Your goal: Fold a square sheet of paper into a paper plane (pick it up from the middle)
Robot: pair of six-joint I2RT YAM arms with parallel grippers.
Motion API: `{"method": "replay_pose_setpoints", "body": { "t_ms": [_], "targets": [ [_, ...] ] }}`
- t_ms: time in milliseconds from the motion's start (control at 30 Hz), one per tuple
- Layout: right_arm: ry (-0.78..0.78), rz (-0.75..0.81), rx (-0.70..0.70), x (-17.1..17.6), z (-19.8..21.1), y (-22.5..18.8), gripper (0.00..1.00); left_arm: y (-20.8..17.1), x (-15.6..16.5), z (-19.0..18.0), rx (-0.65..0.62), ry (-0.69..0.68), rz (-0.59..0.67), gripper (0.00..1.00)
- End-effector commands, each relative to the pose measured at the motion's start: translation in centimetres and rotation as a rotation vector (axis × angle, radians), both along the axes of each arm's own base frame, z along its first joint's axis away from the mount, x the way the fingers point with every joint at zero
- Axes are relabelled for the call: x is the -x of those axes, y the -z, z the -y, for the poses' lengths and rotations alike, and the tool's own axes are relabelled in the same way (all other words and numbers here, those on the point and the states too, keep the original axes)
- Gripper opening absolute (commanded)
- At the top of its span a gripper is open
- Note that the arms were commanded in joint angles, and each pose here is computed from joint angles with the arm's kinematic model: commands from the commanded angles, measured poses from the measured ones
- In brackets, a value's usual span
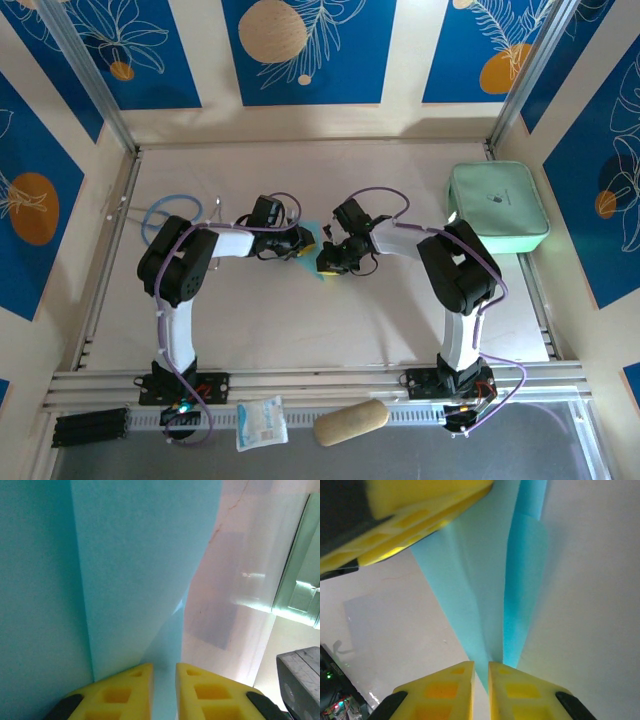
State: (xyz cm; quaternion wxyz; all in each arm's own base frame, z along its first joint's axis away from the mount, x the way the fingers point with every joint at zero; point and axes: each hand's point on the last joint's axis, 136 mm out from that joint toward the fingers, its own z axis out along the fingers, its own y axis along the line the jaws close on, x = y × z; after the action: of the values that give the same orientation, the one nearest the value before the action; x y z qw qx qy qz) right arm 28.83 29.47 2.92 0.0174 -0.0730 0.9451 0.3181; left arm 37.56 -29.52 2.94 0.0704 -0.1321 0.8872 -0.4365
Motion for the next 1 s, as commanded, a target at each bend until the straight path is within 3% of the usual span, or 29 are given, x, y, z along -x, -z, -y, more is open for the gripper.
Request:
{"method": "replay_pose_setpoints", "body": {
  "t_ms": [0, 967],
  "targets": [
    [-0.011, -0.025, -0.042, 0.9, -0.3, -1.3, 0.16, 2.0, 0.2, -0.8, -0.050, -0.013, -0.043, 0.20],
    [-0.002, -0.103, 0.047, 2.0, 0.7, 2.6, 0.16, 2.3, 0.3, -0.8, -0.052, -0.015, -0.053, 0.20]
  ]
}}
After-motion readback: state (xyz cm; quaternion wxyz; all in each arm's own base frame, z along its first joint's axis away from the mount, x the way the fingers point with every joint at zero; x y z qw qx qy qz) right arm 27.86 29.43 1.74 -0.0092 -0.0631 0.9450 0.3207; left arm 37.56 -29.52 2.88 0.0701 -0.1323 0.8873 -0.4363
